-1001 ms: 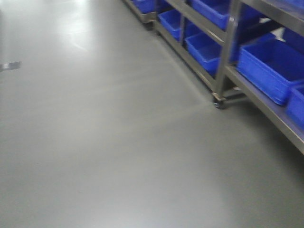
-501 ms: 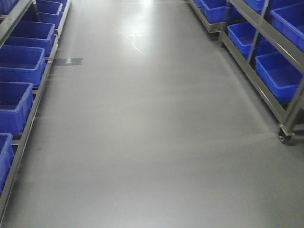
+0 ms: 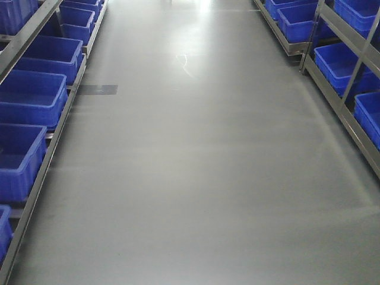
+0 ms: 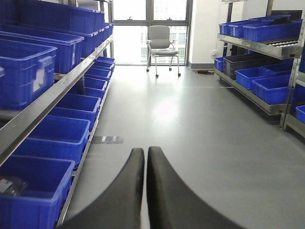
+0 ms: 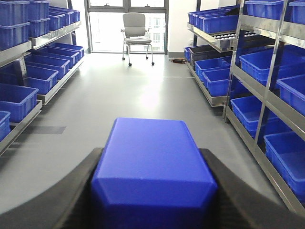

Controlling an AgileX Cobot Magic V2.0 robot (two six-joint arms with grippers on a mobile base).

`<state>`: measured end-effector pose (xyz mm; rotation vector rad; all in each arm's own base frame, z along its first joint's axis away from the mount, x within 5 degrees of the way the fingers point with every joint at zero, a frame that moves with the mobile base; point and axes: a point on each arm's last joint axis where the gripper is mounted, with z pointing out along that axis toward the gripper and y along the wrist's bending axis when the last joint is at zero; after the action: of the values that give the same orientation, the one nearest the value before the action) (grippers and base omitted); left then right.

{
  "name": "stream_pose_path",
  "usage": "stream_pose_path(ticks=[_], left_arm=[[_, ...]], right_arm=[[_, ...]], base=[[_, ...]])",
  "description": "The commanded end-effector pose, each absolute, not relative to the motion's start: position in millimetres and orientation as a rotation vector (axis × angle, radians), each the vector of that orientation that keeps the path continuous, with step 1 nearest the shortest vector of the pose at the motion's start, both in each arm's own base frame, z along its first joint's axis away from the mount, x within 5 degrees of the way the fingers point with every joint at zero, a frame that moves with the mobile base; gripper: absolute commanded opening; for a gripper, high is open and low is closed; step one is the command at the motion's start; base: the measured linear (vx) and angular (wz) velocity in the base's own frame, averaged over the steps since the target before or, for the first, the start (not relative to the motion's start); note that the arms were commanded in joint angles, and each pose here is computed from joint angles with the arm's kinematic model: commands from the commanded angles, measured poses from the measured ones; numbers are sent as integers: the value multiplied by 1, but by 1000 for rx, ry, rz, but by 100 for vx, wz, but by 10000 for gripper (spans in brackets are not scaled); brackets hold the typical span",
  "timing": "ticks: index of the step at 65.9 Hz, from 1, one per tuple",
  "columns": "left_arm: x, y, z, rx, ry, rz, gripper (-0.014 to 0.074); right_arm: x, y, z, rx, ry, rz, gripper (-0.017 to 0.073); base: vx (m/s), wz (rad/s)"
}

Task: Pour parts from conveyor to right shelf
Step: 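Drive down the aisle between shelves of blue bins, block held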

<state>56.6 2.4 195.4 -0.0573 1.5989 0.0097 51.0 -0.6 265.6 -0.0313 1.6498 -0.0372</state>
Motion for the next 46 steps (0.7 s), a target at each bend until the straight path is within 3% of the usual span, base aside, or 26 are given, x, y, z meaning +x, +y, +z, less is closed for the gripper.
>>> stream_pose_path(ticks=[1,46], left_arm=[[55,2,210,-61,1489,-7,-6],[55,2,210,-61,1489,-7,-6]], right_arm=[[51,-1,282,-32,1552,-48,-4],[51,-1,282,-32,1552,-48,-4]], base=[[52,-1],[59,-12]])
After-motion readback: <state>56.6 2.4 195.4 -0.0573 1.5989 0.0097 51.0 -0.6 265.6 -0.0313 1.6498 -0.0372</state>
